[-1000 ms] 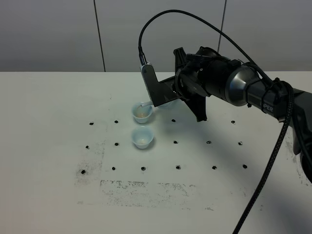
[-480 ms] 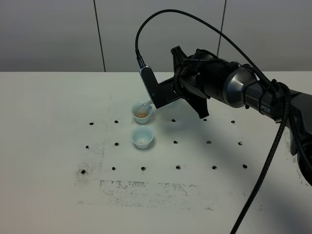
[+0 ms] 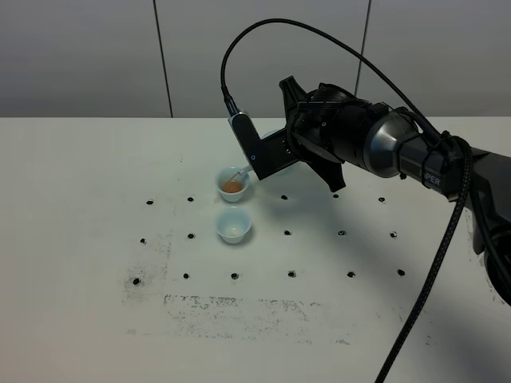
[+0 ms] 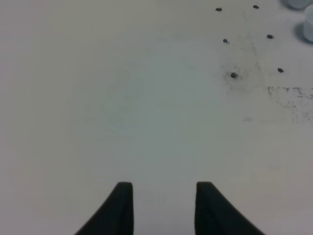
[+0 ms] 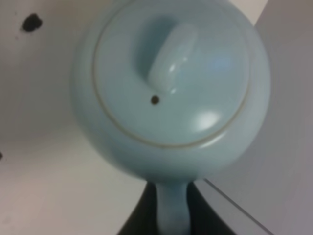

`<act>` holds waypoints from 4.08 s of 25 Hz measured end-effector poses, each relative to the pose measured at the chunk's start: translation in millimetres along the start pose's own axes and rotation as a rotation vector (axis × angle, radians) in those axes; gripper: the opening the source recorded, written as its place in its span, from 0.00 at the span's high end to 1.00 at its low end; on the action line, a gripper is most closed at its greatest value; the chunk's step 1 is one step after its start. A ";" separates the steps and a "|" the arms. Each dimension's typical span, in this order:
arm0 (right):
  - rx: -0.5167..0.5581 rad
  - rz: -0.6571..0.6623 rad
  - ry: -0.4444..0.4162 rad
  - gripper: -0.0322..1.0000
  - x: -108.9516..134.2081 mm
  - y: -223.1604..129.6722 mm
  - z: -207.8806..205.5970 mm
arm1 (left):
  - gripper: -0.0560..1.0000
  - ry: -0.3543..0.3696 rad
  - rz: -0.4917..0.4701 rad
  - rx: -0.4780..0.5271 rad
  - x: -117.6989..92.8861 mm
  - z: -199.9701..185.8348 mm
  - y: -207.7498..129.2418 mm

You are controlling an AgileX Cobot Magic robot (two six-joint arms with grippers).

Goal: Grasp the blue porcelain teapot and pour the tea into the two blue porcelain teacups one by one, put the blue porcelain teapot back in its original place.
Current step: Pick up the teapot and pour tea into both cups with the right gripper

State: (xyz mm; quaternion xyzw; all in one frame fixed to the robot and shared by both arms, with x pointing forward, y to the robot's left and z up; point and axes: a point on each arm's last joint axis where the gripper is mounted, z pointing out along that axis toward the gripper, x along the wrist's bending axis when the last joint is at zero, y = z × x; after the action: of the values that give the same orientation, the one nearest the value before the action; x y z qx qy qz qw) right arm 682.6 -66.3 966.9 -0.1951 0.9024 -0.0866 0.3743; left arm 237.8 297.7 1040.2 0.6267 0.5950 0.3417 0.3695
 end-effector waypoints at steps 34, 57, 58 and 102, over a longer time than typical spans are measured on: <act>0.026 -0.043 -0.038 0.94 -3.4 -2.3 0.0 | 0.67 0.000 0.000 0.000 0.0 0.0 0.0; -0.096 0.269 0.067 0.94 3.2 -14.1 3.0 | 0.67 0.000 0.002 0.000 0.0 0.0 0.0; -0.118 0.317 0.082 0.94 3.7 -15.1 2.6 | 0.67 0.000 0.002 0.000 0.0 0.0 0.0; -0.284 1.415 0.404 0.94 64.2 -15.2 15.6 | 0.67 0.000 0.000 0.000 0.0 0.0 0.0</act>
State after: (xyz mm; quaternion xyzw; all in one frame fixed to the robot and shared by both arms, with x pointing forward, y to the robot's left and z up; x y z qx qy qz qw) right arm 656.7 -107.1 919.3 0.4051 0.8661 0.2578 0.1391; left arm 237.8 297.7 1040.2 0.6266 0.5951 0.3417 0.3695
